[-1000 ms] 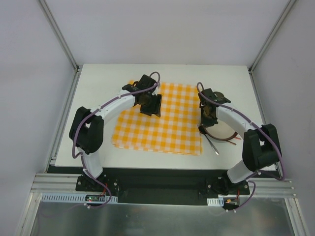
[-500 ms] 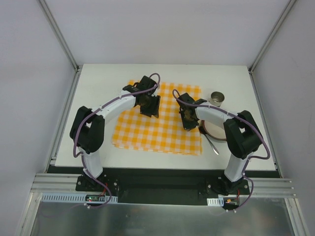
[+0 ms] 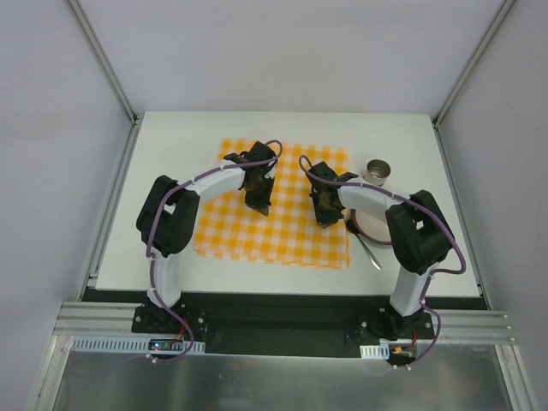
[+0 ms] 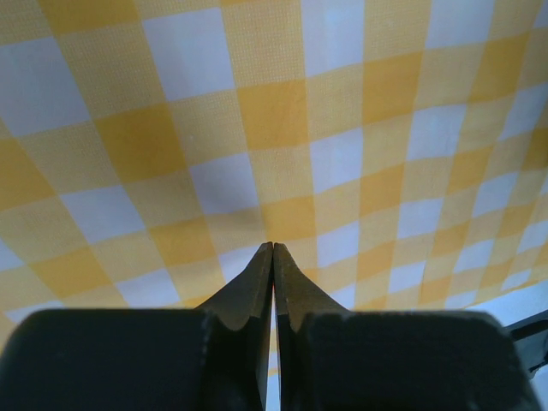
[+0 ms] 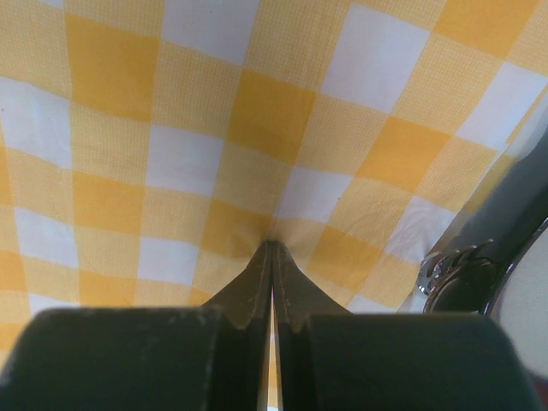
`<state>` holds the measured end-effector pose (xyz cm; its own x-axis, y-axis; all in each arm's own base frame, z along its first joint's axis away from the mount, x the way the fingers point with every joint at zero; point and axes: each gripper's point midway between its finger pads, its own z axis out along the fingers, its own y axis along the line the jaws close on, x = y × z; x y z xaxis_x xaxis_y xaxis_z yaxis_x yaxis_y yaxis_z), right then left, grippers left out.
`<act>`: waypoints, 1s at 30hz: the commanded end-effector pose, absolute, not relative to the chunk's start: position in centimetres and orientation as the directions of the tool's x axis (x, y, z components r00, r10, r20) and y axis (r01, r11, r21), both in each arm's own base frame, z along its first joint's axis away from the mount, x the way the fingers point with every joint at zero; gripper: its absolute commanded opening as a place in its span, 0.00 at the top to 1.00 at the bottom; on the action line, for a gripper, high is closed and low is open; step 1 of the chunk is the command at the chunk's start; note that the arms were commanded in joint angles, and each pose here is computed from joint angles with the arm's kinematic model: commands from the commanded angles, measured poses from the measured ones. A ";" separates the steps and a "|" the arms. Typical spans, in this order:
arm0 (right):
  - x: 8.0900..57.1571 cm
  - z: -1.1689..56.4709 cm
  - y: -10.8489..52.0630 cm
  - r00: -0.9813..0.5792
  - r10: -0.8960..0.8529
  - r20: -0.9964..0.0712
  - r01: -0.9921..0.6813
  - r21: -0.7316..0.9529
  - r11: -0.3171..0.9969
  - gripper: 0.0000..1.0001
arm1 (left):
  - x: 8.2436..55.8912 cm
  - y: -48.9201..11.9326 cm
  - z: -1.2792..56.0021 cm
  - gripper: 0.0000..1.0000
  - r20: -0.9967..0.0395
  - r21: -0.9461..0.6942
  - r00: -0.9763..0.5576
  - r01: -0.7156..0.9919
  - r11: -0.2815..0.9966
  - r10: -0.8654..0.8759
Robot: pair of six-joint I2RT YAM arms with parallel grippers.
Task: Set the dinner table for one person
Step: Move the napkin to the center of the board.
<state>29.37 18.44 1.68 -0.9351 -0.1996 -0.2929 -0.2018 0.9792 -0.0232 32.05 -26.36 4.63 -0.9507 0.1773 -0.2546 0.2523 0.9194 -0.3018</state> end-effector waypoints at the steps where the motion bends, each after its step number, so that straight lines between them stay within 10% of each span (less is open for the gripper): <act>1: 30.1 0.4 19.1 -0.944 -0.176 -0.280 -0.181 -0.010 0.983 0.99 | 33.4 -26.4 5.3 1.00 -0.274 -0.314 -0.947 0.254 0.915 0.169; 30: 39.9 2.3 16.5 -0.954 -0.070 -0.292 -0.090 0.057 0.994 0.99 | 35.8 -23.2 4.5 0.96 -0.247 -0.299 -0.965 0.161 0.941 0.086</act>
